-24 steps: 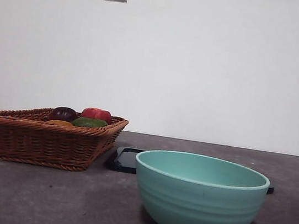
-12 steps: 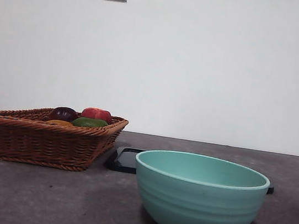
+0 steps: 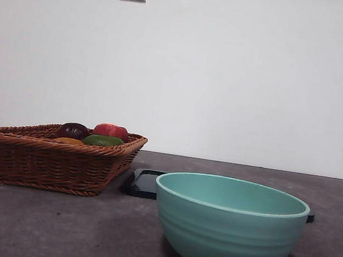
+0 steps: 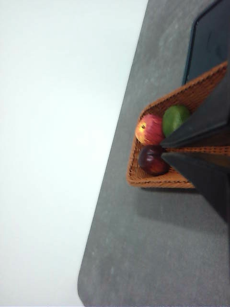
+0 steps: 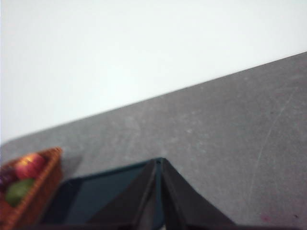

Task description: Pick up the wifruite, put it on the bowl, pick up the plate, put it on desk

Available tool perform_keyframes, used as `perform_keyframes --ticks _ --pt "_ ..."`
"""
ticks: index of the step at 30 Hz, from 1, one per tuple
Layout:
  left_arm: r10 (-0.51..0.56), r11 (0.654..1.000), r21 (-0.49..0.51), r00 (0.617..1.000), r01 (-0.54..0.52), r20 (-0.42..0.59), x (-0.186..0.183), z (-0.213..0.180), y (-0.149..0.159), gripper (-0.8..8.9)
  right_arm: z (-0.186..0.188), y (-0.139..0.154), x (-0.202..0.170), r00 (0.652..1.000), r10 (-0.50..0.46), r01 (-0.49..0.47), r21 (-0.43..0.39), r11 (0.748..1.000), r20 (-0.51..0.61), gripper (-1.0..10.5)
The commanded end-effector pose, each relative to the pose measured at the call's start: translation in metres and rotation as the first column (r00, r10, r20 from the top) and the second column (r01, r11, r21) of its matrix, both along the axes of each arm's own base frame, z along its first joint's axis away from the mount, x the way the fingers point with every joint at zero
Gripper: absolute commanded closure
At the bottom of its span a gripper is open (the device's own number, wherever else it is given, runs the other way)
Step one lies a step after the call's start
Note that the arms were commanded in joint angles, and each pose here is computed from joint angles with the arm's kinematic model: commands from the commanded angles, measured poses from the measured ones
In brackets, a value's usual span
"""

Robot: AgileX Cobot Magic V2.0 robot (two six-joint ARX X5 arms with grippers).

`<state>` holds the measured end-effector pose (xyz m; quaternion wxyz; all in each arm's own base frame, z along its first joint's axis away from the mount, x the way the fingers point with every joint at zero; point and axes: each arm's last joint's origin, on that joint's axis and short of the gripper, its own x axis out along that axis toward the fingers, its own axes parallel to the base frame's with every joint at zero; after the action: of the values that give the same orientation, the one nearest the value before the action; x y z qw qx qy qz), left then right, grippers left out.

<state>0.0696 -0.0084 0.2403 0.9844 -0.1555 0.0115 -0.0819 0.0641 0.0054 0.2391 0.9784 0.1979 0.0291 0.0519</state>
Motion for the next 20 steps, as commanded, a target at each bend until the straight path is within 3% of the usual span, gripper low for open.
perform_keyframes --ticks 1,5,12,20 --pt "-0.009 1.000 -0.012 1.000 0.009 -0.008 -0.006 0.018 0.000 7.98 0.022 0.000 -0.012 1.000 0.006 -0.007 0.056 0.998 0.013 9.4" --pt "-0.023 1.000 -0.009 1.000 0.022 -0.005 -0.014 0.042 0.000 7.98 0.046 -0.001 -0.027 1.000 0.017 -0.016 0.067 0.998 -0.024 9.4" --pt "-0.136 0.991 -0.010 0.989 0.136 -0.050 -0.007 0.067 -0.004 7.98 0.070 0.002 -0.039 0.985 0.140 -0.133 0.068 0.989 -0.102 9.4" --pt "-0.333 0.938 0.022 0.919 0.345 -0.212 0.003 0.076 -0.011 7.98 0.075 0.007 -0.037 0.937 0.311 -0.303 0.071 0.950 -0.160 9.4"
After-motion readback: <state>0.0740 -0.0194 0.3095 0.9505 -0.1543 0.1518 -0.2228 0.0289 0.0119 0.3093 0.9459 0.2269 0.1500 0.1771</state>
